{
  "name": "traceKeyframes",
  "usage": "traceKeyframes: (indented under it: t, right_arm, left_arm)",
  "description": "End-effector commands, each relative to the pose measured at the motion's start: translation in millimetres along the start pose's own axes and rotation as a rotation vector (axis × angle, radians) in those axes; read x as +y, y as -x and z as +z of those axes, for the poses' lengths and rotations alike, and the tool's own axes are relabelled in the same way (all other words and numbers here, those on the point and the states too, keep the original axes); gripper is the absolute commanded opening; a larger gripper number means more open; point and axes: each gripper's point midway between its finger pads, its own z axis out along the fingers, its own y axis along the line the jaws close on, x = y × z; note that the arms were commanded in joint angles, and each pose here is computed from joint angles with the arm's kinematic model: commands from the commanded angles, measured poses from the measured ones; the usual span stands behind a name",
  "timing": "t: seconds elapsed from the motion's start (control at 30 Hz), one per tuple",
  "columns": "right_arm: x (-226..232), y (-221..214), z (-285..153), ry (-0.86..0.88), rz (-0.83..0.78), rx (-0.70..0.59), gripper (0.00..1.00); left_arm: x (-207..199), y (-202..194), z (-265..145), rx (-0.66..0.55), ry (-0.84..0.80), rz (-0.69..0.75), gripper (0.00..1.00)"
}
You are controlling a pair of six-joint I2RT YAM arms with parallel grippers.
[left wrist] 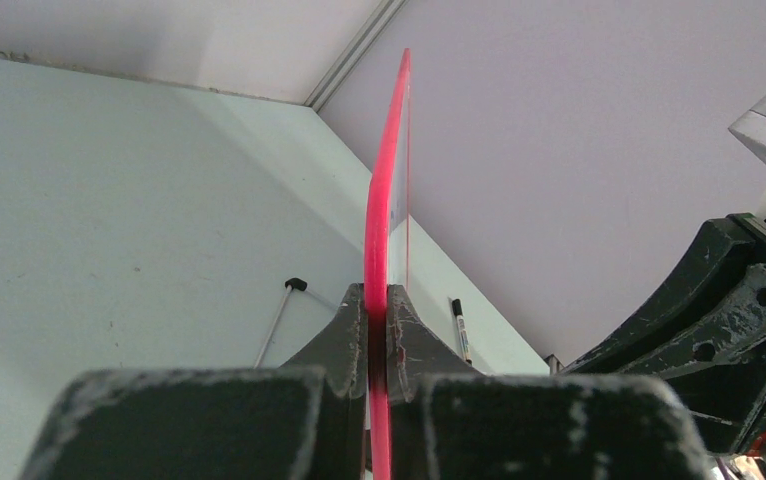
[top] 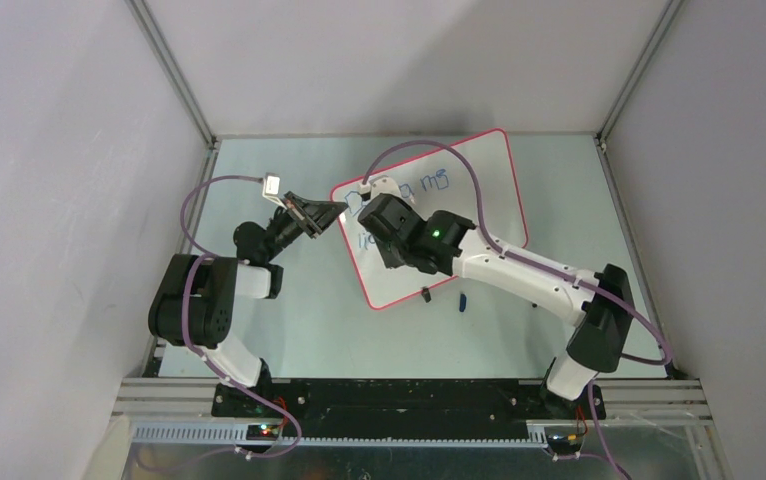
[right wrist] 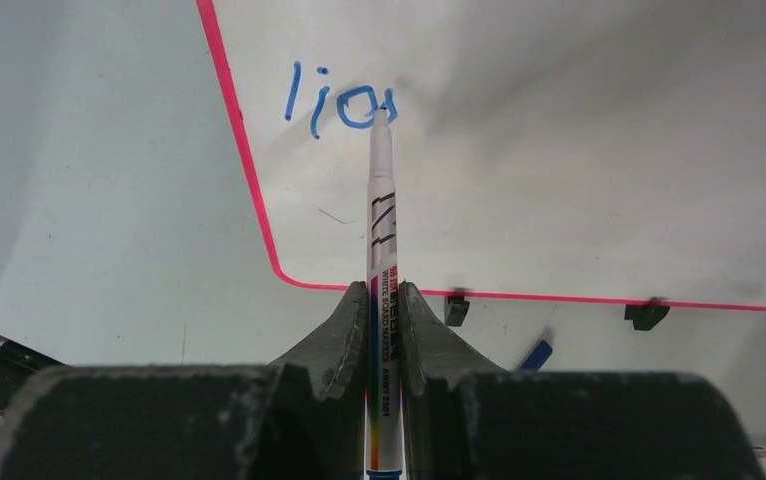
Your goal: Write a sentence on the whiteboard
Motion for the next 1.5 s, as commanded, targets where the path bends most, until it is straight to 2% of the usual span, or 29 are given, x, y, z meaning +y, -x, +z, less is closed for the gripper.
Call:
traceKeyframes:
  t: [0.0, 0.97, 1.47]
  right_arm:
    - [0, 15, -2, 0.002, 0.01, -0.025, 0.0]
    - [2, 7, 18, 0.01, 0.016, 0.024, 0.0]
    - [-1, -16, 14, -0.006, 0.016, 0.074, 0.0]
  left_arm:
    - [-17, 2, -1, -0.001, -0.064, 0.113, 0.0]
    - [-17, 2, -1, -0.002, -0.065, 0.116, 0.0]
    - [-17, 2, -1, -0.002, -0.064, 0.116, 0.0]
